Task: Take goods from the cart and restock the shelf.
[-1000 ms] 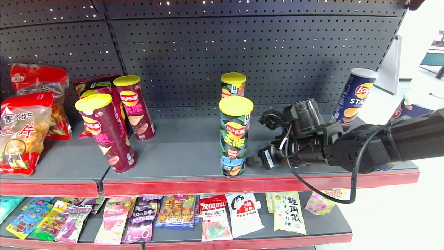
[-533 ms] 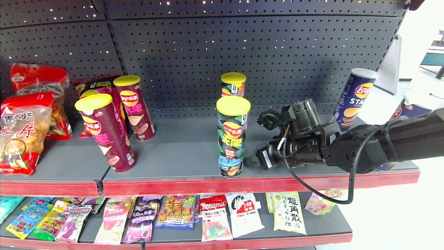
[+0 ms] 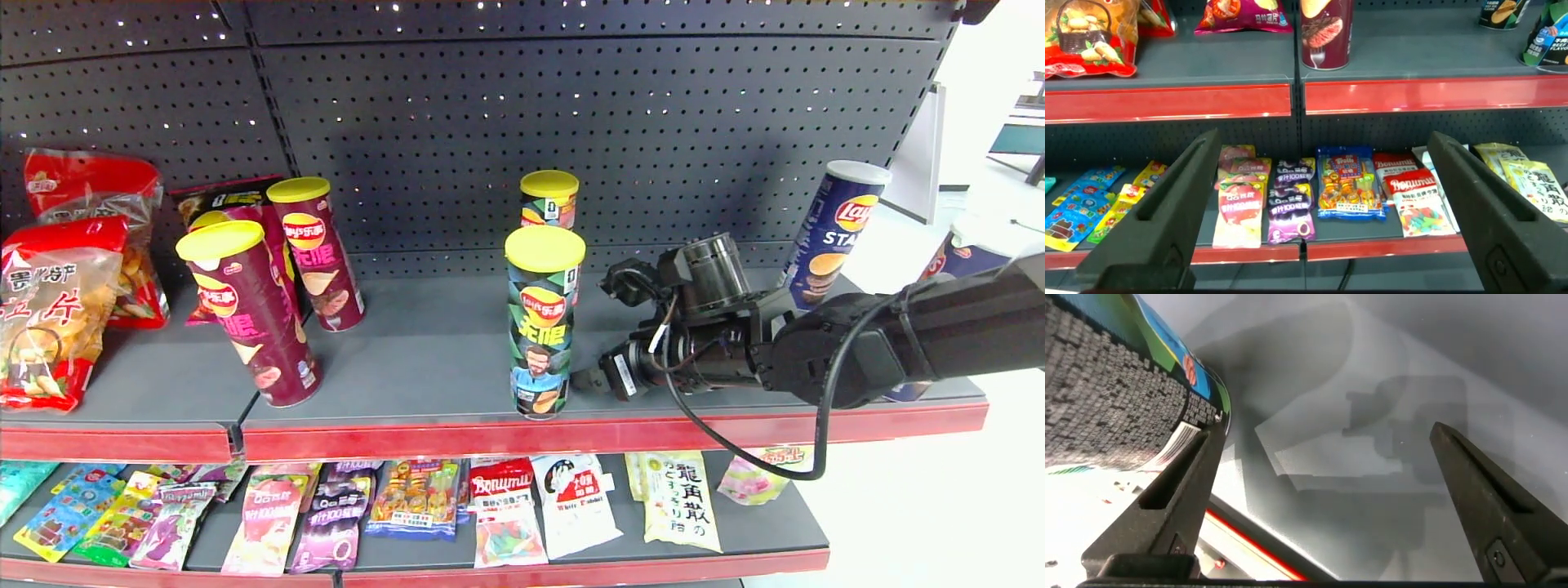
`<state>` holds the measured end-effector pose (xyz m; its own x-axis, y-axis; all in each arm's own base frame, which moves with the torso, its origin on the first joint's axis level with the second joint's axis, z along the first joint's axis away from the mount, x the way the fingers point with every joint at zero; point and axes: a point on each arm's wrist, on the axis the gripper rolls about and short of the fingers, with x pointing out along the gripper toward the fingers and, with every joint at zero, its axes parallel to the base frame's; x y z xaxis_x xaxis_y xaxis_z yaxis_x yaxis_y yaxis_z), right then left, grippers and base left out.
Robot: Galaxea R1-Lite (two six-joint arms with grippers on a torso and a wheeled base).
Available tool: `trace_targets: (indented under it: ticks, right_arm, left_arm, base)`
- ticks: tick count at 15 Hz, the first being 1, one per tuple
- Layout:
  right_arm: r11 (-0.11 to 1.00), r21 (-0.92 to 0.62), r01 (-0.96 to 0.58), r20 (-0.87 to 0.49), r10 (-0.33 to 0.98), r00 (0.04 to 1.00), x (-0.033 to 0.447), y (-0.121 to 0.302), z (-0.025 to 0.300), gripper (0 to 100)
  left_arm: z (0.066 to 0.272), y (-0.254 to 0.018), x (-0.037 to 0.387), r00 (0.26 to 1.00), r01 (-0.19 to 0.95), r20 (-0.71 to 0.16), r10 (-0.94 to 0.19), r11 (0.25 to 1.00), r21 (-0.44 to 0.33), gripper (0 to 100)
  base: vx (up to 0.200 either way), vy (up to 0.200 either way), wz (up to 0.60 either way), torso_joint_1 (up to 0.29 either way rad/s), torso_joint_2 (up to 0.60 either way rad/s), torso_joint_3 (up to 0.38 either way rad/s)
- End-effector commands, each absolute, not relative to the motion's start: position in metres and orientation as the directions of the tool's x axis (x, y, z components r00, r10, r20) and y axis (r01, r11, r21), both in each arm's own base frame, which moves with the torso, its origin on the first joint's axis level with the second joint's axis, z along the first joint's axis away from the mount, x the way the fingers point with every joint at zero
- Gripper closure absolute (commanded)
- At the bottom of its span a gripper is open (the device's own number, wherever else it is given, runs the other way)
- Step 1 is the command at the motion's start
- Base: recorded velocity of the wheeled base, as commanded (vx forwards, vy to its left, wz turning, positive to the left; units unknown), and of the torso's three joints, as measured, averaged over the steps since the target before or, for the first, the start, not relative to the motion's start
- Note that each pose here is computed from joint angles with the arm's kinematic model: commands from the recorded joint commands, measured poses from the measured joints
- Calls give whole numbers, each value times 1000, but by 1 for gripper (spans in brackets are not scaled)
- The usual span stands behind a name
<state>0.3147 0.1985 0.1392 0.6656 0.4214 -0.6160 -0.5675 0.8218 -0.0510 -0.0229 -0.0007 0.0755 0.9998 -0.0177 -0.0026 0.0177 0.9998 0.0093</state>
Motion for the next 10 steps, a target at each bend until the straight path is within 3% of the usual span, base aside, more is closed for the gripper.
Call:
trace_targets:
  ticks: [1, 10]
  right_arm:
    - [821, -51, -569, -613, 424, 667, 316, 200, 139, 0]
    - [839, -66, -540, -613, 393, 686, 303, 185, 148, 0]
  left_arm:
    - [75, -1, -23, 1000, 17, -3, -17, 1000, 9, 0]
    - [75, -1, -23, 1000, 17, -3, -17, 1000, 9, 0]
  base:
    - [0, 0, 0, 0, 0, 0]
    - [0, 0, 0, 0, 0, 0]
